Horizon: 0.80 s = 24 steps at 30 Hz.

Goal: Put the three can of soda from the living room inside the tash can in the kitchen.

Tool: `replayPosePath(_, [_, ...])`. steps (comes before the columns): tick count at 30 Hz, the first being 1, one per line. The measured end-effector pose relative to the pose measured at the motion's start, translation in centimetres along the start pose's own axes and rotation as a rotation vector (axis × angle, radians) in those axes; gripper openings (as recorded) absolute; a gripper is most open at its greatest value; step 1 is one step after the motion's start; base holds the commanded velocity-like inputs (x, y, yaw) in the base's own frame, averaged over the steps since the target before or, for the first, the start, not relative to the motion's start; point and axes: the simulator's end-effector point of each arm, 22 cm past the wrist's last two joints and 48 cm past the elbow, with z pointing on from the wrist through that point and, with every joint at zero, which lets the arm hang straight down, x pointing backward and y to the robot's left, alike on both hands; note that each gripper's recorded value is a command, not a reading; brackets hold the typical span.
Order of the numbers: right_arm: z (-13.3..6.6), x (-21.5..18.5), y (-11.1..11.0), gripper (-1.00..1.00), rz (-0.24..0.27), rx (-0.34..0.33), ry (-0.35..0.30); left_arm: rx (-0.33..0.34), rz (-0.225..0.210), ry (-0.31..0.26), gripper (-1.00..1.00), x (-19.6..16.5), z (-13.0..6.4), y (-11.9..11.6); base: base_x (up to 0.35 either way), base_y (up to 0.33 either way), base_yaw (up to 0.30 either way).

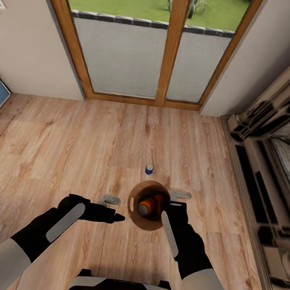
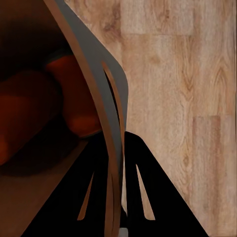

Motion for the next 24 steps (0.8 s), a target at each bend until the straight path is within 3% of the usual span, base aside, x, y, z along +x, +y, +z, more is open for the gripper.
replayPosePath(5, [-0.3,-0.5,-0.7,-1.0,0.009,0.014,-0.007,-0.024,-0.004,0.003,1.0,0.1,-0.1,0.6,0.0,0.0,-0.136])
replayPosePath(11, [-0.7,-0.7,-1.0,-1.0,0.012,0.017,-0.017,-0.098,-0.085,0.05,1.0,3.3,1.7,4.6,0.0,0.0,-0.105])
replayPosePath(15, [-0.5,1.8,-1.0,-1.0,0.03,0.008,0.016,-0.152,-0.134,0.08,1.0,5.6,2.4,7.5,0.0,0.0,-0.078])
replayPosePath(24, [-0.6,4.0,-1.8,-1.0,0.066,0.025,-0.004,-0.199,-0.158,0.029,1.0,5.6,2.2,9.9,0.0,0.0,-0.017])
